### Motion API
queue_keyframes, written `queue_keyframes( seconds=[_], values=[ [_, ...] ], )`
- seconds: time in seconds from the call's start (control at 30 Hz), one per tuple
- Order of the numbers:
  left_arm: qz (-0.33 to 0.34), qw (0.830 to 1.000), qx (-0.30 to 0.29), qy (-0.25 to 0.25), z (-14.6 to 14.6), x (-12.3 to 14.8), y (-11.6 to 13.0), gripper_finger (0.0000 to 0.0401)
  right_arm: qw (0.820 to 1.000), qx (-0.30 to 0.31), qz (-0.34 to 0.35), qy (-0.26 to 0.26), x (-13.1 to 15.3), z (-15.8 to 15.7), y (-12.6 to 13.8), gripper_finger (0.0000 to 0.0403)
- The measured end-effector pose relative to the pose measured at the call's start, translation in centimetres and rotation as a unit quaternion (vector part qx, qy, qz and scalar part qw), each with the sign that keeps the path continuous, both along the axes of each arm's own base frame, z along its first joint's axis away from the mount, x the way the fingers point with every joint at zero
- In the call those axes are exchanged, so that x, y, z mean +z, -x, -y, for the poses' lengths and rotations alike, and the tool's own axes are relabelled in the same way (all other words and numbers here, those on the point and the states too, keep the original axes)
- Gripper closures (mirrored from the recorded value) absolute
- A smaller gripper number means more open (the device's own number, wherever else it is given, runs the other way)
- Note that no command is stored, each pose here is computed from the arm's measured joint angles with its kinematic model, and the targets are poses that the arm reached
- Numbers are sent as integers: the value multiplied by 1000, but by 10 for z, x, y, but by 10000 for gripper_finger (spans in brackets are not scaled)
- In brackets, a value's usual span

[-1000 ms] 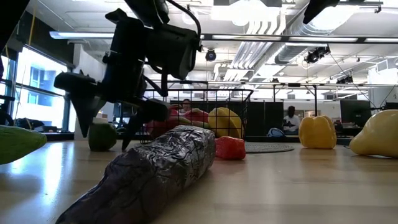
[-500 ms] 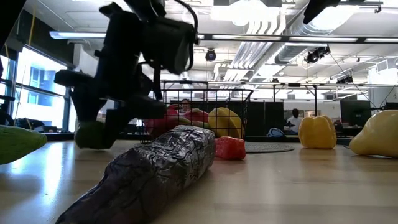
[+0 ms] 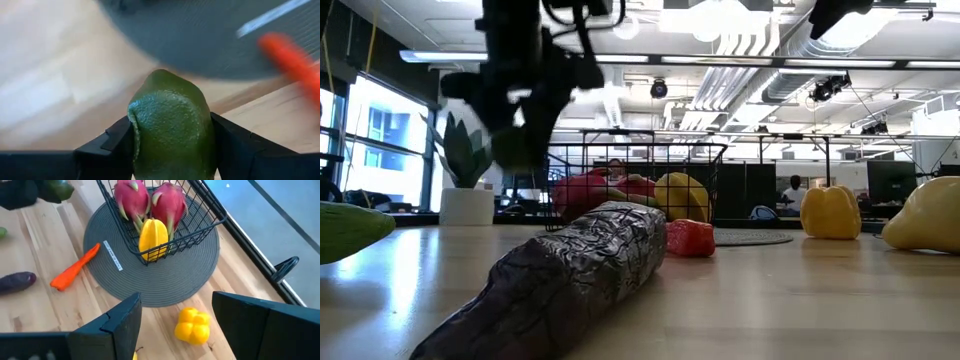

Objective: Build produce basket
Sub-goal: Put the green lime into the black wire basket

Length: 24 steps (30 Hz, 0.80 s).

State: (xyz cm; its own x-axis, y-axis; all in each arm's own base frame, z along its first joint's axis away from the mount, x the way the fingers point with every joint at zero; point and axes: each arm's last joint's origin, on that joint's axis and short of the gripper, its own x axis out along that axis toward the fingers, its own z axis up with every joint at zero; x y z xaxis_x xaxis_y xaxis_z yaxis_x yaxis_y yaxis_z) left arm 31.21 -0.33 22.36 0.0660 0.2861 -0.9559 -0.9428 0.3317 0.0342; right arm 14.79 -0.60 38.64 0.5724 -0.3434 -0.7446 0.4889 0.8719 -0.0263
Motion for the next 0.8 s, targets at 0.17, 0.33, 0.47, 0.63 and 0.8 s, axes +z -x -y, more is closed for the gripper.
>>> queue_keyframes(
  seconds=[0.17,0.33,0.47,0.63,0.8],
  values=[
    [84,995,-25,-45,-18,31,3,202,1000,-17,8,-13,0,0,0,178],
    [141,983,-64,-100,-43,53,2,202,999,-33,12,-24,-1,0,-2,178],
    [194,966,-115,-124,-63,63,-7,201,998,-45,11,-33,-3,0,-6,178],
    [254,940,-172,-147,-90,73,-16,201,997,-58,7,-41,-5,0,-12,178],
    [277,925,-197,-170,-116,79,-14,201,997,-60,-6,-41,-9,-1,-20,178]
  ],
)
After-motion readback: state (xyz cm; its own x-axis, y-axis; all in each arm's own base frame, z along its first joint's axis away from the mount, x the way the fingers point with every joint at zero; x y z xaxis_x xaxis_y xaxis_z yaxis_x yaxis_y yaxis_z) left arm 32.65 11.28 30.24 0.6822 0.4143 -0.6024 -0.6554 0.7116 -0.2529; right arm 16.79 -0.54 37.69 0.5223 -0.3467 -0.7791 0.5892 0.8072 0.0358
